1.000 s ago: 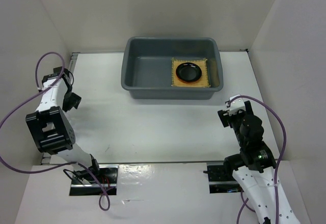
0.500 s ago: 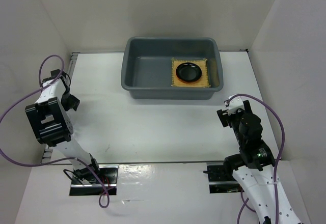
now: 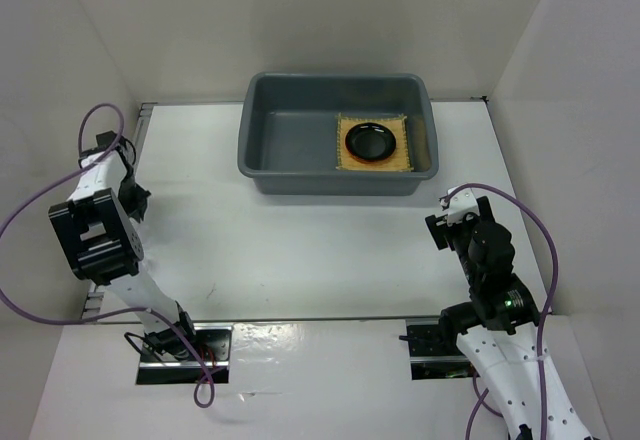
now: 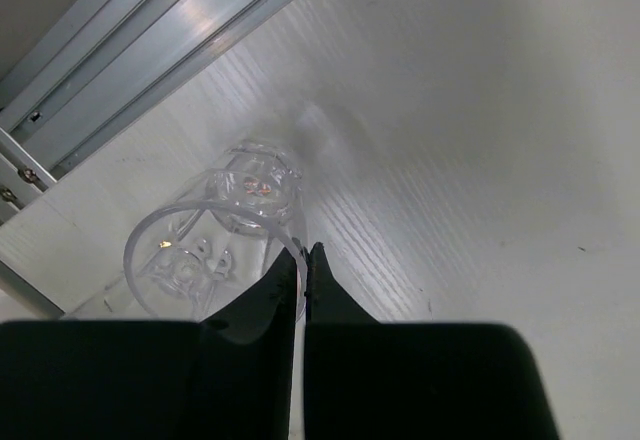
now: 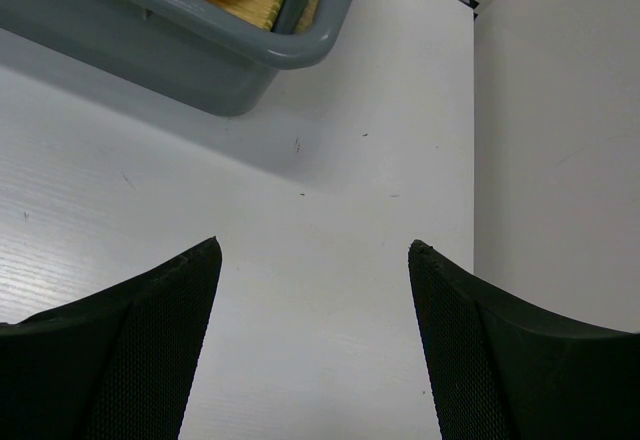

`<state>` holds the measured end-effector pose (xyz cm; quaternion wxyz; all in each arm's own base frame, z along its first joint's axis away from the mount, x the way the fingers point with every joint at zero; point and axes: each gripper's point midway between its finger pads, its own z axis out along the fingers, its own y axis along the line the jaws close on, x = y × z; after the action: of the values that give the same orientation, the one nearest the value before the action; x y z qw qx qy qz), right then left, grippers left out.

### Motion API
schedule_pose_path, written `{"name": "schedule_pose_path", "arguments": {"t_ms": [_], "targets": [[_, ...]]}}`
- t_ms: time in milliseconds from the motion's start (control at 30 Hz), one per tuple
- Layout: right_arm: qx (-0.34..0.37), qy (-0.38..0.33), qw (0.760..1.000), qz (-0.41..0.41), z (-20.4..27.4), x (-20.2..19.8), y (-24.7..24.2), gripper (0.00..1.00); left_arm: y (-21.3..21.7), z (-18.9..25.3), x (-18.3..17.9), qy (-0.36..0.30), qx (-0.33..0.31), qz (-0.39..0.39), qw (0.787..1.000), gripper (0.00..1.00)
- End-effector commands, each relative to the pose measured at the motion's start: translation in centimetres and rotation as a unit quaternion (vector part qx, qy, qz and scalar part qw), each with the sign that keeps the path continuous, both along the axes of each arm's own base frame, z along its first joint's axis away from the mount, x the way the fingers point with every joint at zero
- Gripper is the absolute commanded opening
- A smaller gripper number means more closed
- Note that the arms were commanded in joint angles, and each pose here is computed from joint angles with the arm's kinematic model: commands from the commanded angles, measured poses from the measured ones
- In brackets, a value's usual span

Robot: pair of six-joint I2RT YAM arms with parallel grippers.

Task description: Place the mixed dishes into the plastic bin

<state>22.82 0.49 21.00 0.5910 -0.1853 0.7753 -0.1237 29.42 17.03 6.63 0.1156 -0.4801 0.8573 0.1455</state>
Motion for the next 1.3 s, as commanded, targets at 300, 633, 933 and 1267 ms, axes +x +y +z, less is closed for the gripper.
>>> {"name": "schedule_pose_path", "arguments": {"t_ms": [300,633,933,1267], "targets": [[0.002,-0.008,1.000,0.011,0.3,0.3,0.5,0.80,-9.7,34.1,14.1,-0.569,-0.071,-0.177,0.800,0.00],[0.000,-0.009,1.000,0.001,0.3,0.3,0.1,0.80,-28.0,25.4,19.4,-0.329,-0.020,-0.462,0.824,0.00],[0.000,-0.009,1.000,0.001,0.3,0.3,0.1,0.80,-35.0,14.5,18.4,-0.172,-0.040,-0.531,0.829,0.00],[0.000,-0.009,1.000,0.001,0.3,0.3,0.1,0.80,-39.8,4.7,17.1,-0.069,-0.071,-0.565,0.819,0.00]]}}
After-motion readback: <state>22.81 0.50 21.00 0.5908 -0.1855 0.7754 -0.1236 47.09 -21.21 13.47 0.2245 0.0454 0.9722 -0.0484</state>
